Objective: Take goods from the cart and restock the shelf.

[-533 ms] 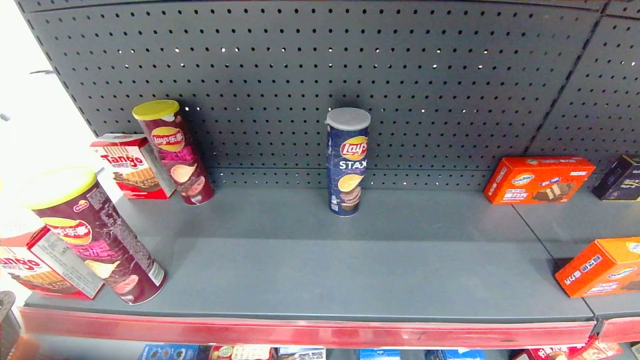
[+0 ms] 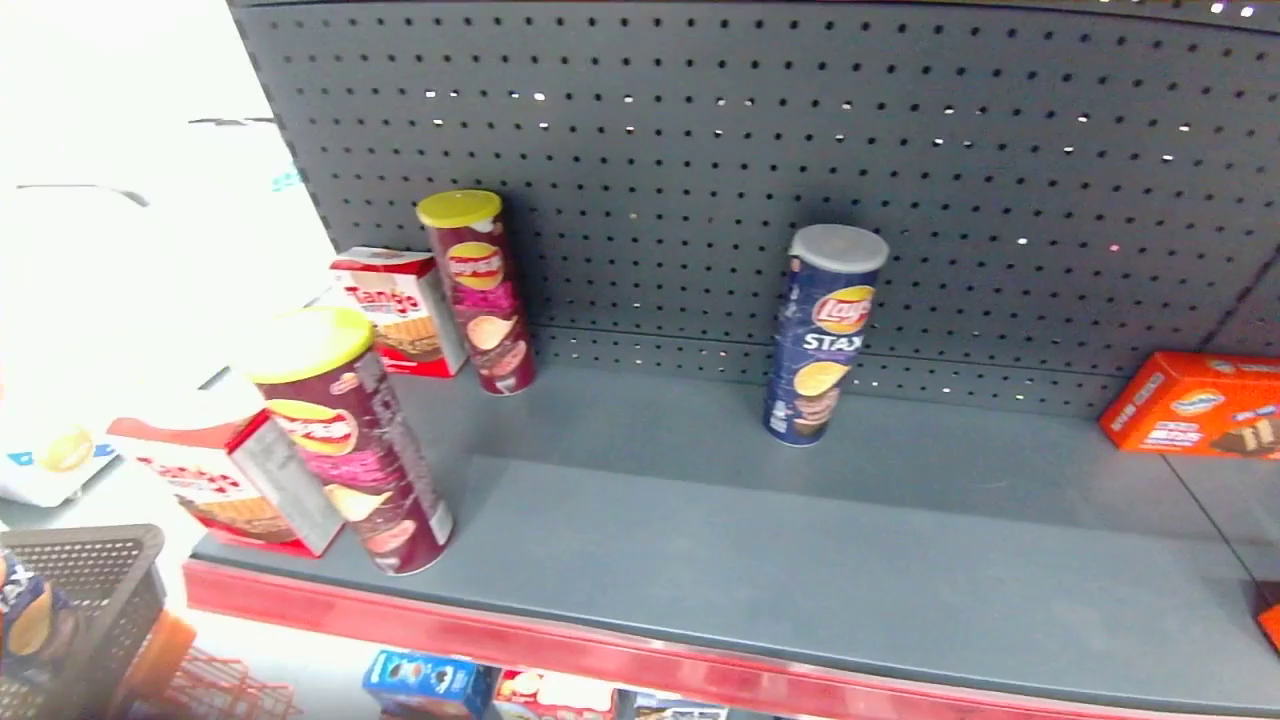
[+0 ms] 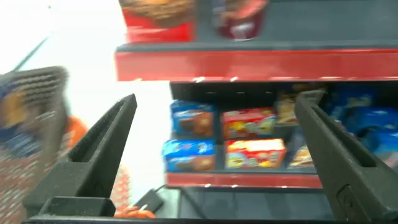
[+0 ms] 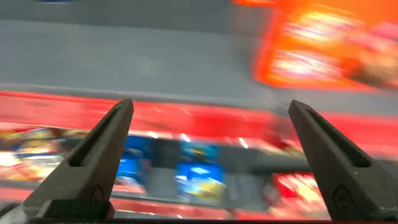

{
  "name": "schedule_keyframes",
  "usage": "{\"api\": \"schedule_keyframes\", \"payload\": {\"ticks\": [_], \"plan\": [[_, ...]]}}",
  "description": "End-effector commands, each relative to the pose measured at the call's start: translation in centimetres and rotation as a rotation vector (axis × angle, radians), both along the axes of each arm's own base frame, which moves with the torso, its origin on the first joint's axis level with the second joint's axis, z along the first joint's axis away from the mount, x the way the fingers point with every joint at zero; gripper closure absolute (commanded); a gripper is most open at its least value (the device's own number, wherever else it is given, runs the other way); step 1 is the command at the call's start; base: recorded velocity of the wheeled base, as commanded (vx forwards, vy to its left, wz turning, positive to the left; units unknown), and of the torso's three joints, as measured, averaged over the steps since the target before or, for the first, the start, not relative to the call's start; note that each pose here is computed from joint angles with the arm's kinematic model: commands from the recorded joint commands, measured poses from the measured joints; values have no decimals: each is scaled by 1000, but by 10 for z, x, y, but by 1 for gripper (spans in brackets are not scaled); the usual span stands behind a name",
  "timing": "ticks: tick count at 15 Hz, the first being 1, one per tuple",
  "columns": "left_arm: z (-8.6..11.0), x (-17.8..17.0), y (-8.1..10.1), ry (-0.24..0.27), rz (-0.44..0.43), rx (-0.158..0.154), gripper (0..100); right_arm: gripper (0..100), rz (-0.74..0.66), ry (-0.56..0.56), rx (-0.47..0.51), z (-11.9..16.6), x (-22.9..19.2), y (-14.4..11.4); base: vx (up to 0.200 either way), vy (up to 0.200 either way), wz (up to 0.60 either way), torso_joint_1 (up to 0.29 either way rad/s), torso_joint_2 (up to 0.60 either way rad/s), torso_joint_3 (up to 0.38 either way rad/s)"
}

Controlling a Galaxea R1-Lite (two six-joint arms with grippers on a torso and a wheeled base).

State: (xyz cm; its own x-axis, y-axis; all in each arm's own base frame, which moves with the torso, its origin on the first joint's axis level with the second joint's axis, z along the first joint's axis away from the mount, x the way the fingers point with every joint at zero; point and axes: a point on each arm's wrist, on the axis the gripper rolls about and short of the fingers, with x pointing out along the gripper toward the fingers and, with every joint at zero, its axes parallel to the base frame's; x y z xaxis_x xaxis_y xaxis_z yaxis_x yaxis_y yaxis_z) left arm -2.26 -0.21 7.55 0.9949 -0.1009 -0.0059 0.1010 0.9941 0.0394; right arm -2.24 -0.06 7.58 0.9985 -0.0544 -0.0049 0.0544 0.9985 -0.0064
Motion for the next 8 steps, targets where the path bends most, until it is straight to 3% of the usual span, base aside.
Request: {"api": "schedule_keyframes", "payload": {"ticks": [1,7,8], "plan": [[0,0,0,0,0,0,0,0,-1,1,0,0,0,0,0,0,600,2,2,7],[0,0,0,0,0,0,0,0,-1,1,2,0,0,0,0,0,600,5,2,4],[0,0,0,0,0,0,0,0,-1,1,0,0,0,0,0,0,0,0,0,0]]}}
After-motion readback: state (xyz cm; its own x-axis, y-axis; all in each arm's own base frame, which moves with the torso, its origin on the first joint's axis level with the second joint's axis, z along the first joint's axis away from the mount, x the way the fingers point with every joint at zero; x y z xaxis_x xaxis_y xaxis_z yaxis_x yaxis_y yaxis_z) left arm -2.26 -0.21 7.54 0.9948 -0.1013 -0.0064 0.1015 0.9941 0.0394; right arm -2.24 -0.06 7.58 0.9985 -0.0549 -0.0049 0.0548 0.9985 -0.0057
